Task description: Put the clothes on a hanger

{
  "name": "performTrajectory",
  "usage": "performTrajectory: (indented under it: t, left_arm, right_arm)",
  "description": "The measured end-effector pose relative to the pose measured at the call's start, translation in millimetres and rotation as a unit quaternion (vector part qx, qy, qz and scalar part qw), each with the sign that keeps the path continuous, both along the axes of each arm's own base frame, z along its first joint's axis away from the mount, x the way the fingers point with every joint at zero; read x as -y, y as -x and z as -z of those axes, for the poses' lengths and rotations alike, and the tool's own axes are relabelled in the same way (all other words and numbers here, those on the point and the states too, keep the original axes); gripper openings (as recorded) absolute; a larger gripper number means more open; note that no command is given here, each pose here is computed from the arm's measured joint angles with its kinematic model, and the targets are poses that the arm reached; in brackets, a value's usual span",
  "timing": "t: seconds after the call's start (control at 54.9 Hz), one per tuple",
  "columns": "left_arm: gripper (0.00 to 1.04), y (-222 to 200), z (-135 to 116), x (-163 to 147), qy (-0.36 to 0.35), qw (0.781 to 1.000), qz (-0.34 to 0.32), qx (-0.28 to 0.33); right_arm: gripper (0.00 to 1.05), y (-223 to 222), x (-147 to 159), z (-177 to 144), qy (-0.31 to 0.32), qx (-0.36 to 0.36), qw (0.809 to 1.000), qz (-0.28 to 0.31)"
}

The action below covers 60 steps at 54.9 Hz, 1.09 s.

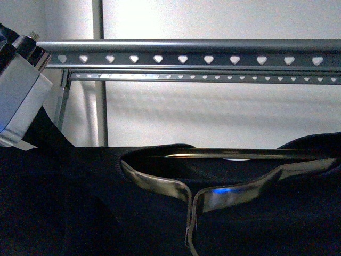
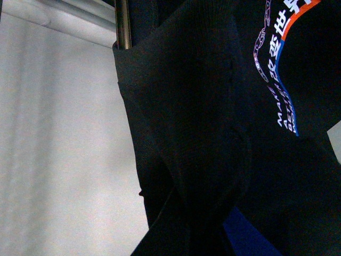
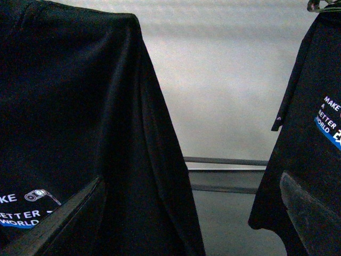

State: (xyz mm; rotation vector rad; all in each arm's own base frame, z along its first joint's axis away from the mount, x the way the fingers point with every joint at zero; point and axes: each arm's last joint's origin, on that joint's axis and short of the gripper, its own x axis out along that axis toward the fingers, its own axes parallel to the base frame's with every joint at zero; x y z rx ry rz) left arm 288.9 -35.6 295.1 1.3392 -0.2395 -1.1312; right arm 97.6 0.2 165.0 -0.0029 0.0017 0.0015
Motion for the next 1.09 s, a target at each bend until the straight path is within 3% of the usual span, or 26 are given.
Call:
performTrajectory:
  t: [0.073,0.219,0.292,0.346,0.474,0.528,0.583,0.638,0.656,0.729,0.82,0.911,1.093]
  left_arm:
    - [0.05,0,0,0,0.000,1.000,0.000,0.000]
    - [0.05,0,0,0,-0.002,1.000,-0.002,0.000]
    - [0.05,0,0,1,-0.002,1.000,0.000,0.000]
    - [0.05,0,1,1,-0.003,1.000,-0.001,0.000]
    - [0.05,-1,1,-1,-0.006,1.000,-0.008,-0.001]
    - [0.05,-1,1,-1,-0.006,1.000,-0.008,-0.001]
    - [0.05,-1,1,-1,-0.006,1.000,-0.008,-0.001]
    - [0.05,-1,1,-1,-0.006,1.000,-0.008,-0.001]
    - [0.05,-1,1,-1,-0.006,1.000,-0.007,-0.001]
    - [0.05,-1,1,0,-0.005,1.000,-0.006,-0.001]
    - [0.05,-1,1,-1,-0.005,1.000,-0.006,-0.001]
    - [0.05,-1,1,-1,-0.005,1.000,-0.007,-0.001]
    - [0.05,-1,1,-1,-0.005,1.000,-0.007,-0.001]
  right_arm:
    - [0.97,0,0,0,0.000,0.000,1.000,-0.001]
    - [0.97,-10,9,-14,0.031,-0.056,0.987,-0.148]
    - [0.97,-30,26,-47,0.118,-0.018,0.971,-0.207]
    - [0.97,-49,33,-69,0.197,0.008,0.948,-0.249]
    - [0.97,-80,38,-79,0.335,0.009,0.896,-0.293]
    - [0.97,-94,37,-76,0.394,-0.002,0.863,-0.317]
    - [0.97,-111,35,-76,0.471,0.010,0.815,-0.337]
    - [0.97,-122,32,-79,0.515,0.023,0.786,-0.340]
    - [0.97,-130,30,-82,0.544,0.034,0.767,-0.338]
    - [0.97,-151,21,-93,0.583,0.053,0.737,-0.336]
    - [0.97,-166,8,-102,0.593,0.062,0.727,-0.341]
    - [0.97,-173,0,-106,0.591,0.058,0.728,-0.342]
    - [0.72,-181,-14,-106,0.576,0.044,0.738,-0.350]
